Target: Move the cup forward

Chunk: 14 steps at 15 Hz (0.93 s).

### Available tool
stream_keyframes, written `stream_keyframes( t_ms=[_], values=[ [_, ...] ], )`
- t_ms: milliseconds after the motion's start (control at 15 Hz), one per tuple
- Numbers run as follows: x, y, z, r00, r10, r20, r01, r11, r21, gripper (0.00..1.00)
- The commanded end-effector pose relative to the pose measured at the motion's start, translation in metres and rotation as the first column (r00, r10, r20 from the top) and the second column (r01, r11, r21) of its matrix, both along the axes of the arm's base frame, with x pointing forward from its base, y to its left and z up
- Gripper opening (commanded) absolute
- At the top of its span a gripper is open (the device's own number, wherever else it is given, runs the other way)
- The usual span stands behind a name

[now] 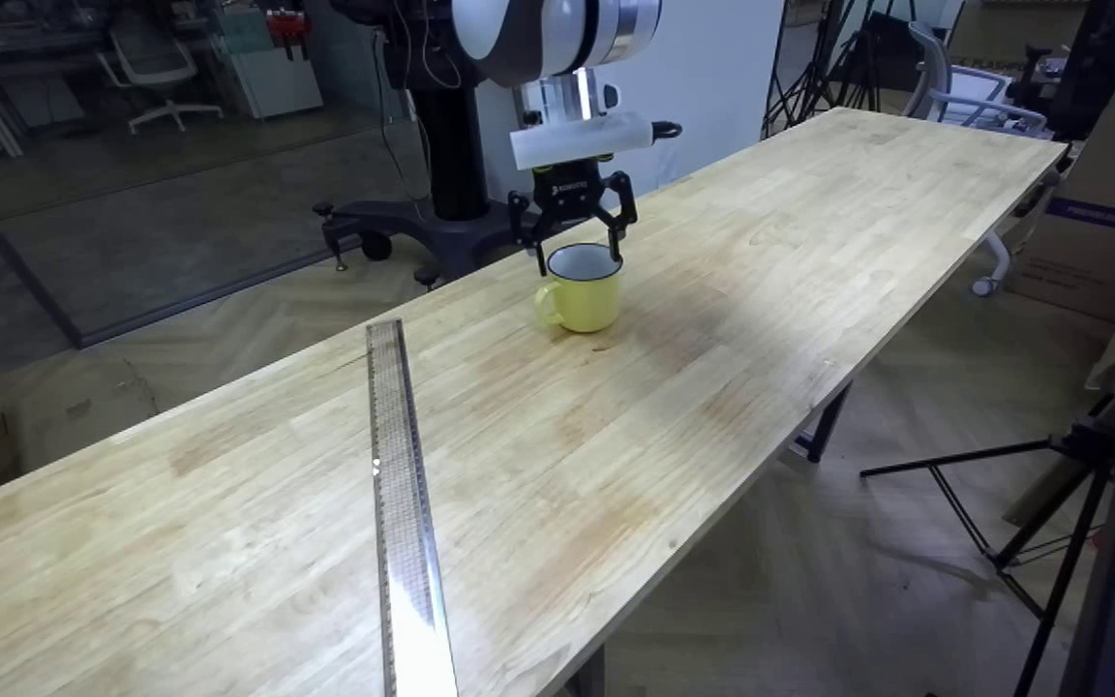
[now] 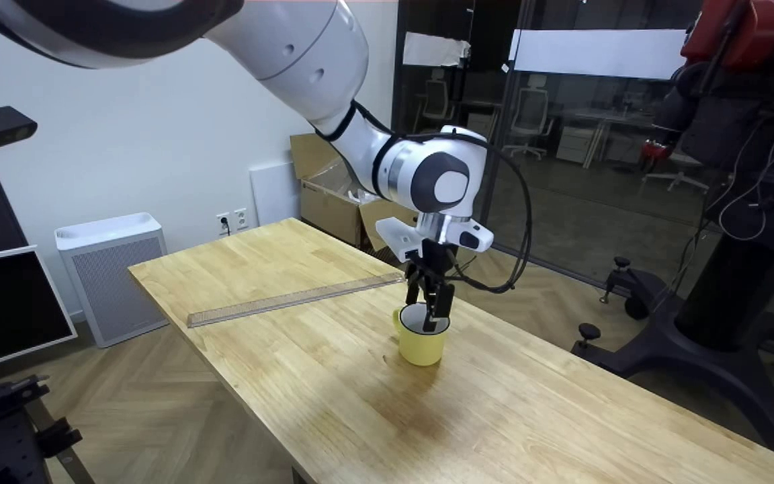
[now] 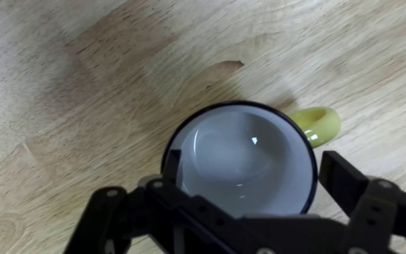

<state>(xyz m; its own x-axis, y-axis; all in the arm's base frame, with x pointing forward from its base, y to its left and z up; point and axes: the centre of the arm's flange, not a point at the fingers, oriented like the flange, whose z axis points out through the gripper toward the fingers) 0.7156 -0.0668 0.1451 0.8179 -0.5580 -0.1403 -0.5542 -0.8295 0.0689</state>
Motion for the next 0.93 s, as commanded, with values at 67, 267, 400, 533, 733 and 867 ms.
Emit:
stream_keyframes(
  t_ms=[67, 267, 400, 533, 733, 867],
  values=[
    [0.02, 0.002, -0.001, 1.0, 0.029, -0.003, -0.029, 0.999, -0.017, 1.0],
    [0.024, 0.005, -0.001, 0.999, 0.046, 0.001, -0.046, 0.999, -0.023, 1.0],
    [0.027, 0.005, -0.003, 0.999, 0.049, -0.002, -0.049, 0.999, -0.02, 1.0],
    [0.03, 0.006, -0.005, 0.999, 0.052, -0.003, -0.052, 0.998, -0.018, 0.74],
    [0.031, 0.006, -0.009, 0.998, 0.058, -0.004, -0.058, 0.998, -0.018, 0.64],
    [0.032, 0.006, -0.012, 0.998, 0.062, -0.006, -0.062, 0.998, -0.017, 0.48]
  ],
)
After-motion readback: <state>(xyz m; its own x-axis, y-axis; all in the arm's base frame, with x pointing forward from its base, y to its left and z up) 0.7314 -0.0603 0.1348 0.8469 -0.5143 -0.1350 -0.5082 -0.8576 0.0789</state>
